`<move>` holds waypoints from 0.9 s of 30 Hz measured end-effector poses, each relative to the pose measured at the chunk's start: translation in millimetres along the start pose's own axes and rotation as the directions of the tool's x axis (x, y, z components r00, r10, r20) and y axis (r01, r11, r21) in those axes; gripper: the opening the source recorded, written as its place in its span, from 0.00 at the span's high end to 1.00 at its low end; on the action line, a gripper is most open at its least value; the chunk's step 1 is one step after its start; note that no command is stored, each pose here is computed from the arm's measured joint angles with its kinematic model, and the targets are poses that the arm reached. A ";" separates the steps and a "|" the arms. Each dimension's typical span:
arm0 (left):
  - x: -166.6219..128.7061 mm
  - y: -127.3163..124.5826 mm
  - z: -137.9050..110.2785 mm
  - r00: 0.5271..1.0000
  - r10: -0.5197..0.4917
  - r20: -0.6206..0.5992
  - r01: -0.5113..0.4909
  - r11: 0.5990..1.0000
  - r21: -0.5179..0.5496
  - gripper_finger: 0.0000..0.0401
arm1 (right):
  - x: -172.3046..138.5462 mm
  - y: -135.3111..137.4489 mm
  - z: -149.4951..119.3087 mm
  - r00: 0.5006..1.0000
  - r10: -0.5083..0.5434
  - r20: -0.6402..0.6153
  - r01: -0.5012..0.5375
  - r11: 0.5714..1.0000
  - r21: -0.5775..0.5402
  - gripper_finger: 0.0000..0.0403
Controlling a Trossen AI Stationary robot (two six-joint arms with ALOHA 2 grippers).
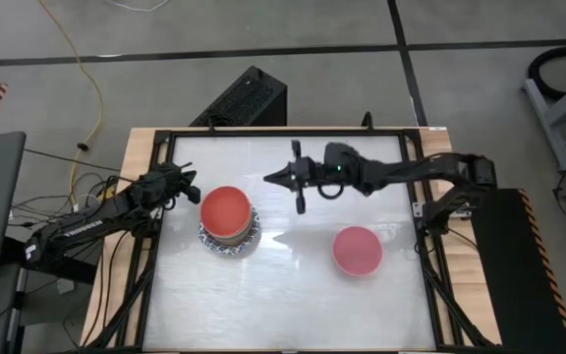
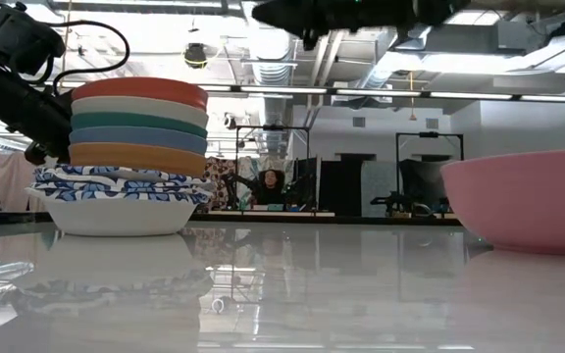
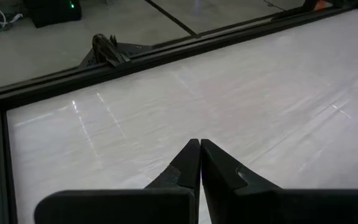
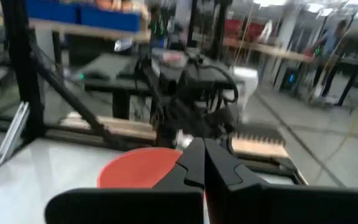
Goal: Nest bowls inside each other
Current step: Stack the orange bowl on top of the white bowl
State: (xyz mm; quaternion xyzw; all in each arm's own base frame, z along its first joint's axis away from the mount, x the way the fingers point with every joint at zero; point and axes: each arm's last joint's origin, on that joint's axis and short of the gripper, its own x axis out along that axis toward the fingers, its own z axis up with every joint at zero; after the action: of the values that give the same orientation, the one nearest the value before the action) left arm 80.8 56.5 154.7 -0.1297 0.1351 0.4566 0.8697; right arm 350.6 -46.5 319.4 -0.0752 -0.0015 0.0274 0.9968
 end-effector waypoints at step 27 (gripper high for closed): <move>0.4 0.0 -0.3 1.000 0.004 -0.004 -0.004 1.000 -0.016 1.00 | 84.1 23.3 -105.6 0.996 0.083 0.042 -0.087 0.988 0.128 0.97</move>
State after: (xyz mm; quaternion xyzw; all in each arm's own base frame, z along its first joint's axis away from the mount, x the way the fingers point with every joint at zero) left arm 81.0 56.7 154.3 -0.1373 0.1332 0.4593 0.8675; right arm 434.0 -34.7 211.4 -0.0099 -0.0147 0.0713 0.9973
